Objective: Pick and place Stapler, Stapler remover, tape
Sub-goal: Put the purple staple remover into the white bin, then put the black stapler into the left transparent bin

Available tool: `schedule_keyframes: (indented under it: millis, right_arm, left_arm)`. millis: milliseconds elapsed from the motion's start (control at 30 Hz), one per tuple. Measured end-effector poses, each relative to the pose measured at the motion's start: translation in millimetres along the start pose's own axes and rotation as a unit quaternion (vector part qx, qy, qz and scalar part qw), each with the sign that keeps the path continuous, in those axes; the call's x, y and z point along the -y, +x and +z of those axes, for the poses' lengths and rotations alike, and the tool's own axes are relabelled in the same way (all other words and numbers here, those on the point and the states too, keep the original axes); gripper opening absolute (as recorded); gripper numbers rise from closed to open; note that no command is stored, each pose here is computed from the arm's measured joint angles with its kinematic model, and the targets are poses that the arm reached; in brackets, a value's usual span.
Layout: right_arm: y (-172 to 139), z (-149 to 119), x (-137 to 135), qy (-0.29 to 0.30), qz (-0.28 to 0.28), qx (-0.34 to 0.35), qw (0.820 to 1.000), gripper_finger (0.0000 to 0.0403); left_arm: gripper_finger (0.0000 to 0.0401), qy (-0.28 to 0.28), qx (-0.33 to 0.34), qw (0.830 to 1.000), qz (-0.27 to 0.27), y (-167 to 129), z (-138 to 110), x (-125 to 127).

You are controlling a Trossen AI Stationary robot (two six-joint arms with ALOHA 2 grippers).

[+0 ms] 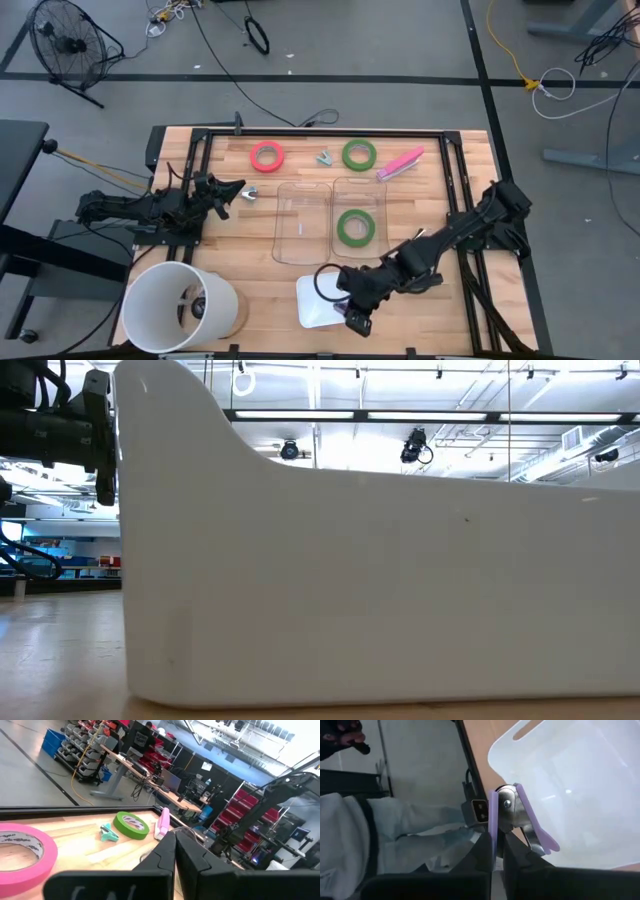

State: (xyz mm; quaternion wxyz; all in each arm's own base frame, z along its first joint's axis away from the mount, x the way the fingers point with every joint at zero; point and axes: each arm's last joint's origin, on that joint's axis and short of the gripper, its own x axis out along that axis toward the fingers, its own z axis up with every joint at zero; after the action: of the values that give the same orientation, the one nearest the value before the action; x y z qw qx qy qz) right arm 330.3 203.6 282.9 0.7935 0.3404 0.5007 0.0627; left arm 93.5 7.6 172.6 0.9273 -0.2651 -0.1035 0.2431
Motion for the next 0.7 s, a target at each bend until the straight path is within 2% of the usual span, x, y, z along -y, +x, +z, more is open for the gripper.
schedule_keyframes:
  millis: [133, 367, 700]
  right_arm:
    - [0.5, -3.6, -2.6, -0.01, 0.002, -0.001, 1.0, 0.0012]
    - [0.6, -2.5, -2.8, -0.017, -0.009, 0.023, 1.0, 0.0073]
    - [0.2, 0.7, -1.1, -0.016, -0.017, 0.039, 0.999, 0.0118]
  left_arm:
    - [0.0014, -0.008, 0.0, 1.0, 0.0, 0.0, 0.1, 0.1]
    - [0.0014, -0.02, -0.002, 1.0, -0.003, 0.0, 0.0, 0.3]
    - [0.0014, -0.018, -0.003, 1.0, -0.003, 0.0, -0.2, 0.2]
